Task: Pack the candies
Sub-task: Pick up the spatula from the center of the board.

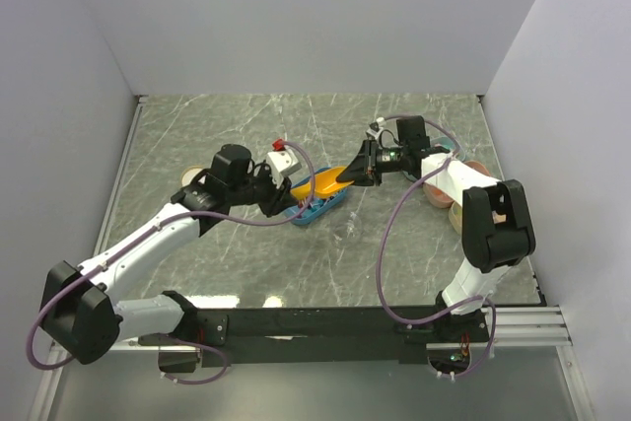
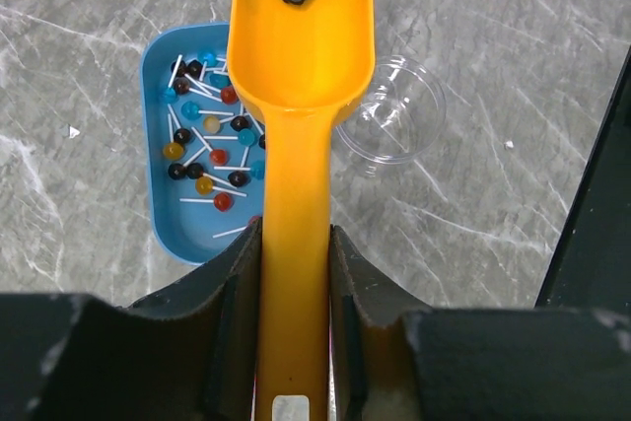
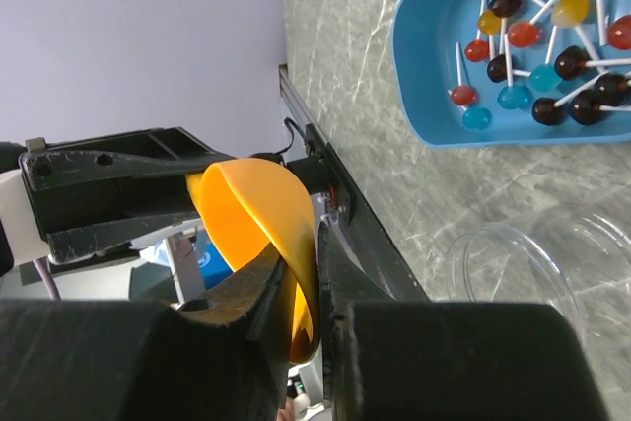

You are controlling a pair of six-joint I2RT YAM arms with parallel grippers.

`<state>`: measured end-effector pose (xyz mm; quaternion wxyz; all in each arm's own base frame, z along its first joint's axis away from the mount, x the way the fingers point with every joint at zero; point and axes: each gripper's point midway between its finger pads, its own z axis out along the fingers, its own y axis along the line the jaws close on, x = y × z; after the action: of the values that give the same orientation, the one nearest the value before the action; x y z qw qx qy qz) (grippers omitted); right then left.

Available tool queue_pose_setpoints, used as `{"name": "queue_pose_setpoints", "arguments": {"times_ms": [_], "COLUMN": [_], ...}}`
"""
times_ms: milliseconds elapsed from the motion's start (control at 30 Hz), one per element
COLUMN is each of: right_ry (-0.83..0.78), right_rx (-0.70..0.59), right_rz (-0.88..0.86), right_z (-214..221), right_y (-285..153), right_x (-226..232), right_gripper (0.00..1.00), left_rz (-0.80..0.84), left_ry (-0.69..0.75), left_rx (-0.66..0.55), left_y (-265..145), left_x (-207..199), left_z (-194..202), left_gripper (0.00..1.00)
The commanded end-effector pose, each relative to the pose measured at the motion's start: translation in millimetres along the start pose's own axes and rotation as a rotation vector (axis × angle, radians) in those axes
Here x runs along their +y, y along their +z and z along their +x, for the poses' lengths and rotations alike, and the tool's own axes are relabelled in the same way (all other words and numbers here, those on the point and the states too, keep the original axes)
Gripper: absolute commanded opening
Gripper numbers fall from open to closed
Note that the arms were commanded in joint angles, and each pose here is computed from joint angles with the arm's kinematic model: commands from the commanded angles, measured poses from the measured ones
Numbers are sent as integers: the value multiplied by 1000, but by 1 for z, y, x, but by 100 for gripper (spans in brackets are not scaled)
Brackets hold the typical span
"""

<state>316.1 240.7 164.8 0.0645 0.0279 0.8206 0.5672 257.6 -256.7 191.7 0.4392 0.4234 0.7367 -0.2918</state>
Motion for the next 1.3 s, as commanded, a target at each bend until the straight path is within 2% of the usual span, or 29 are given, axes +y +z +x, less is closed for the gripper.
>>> {"name": "queue_pose_setpoints", "arguments": {"times_ms": [0, 500, 567, 600, 667, 733, 833, 867, 933, 967, 1000, 1033, 1067, 1167, 1267], "right_ry": [-47, -16, -21, -23, -49, -54, -49, -50, -52, -55, -66, -72, -86, -141, -189], "right_rx": [-33, -19, -21, -19, -33, -28, -14, -12, -10, -14, -22, -27, -33, -68, -108], "right_rz": [9, 30, 44, 52, 68, 69, 77, 77, 73, 71, 65, 63, 62, 100, 157], "right_z": [-14, -10, -11, -11, -13, -12, -12, -13, -13, -14, -16, -18, -22, -33, -47], "right_y": [-1, 4, 5, 6, 6, 8, 13, 13, 15, 15, 15, 14, 13, 8, 4], "right_x": [-3, -19, -23, -23, -26, -26, -29, -28, -27, -26, -23, -20, -16, -9, -5], "right_gripper": [0, 0, 0, 0, 0, 0, 0, 1, 7, 14, 18, 23, 32, 44, 48], "left_rz": [-37, -97, -131, -148, -184, -190, -175, -173, -170, -172, -190, -197, -205, -228, -263], "left_ry": [7, -40, -59, -59, -64, -69, -71, -72, -72, -75, -77, -74, -76, -94, -109], "left_rx": [-111, -238, -246, -250, -246, -229, -233, -235, -234, -225, -211, -200, -187, -125, -70], "left_y": [-15, -31, -33, -35, -37, -38, -38, -39, -38, -38, -37, -37, -36, -32, -34], "left_x": [6, 14, 21, 23, 30, 31, 28, 27, 27, 27, 31, 32, 34, 39, 45], "left_z": [-27, -46, -44, -44, -43, -39, -40, -40, -40, -37, -34, -31, -28, -12, -3], "left_gripper": [20, 23, 21, 15, 12, 13, 22, 18, 12, 4, 1, 1, 1, 1, 1]}}
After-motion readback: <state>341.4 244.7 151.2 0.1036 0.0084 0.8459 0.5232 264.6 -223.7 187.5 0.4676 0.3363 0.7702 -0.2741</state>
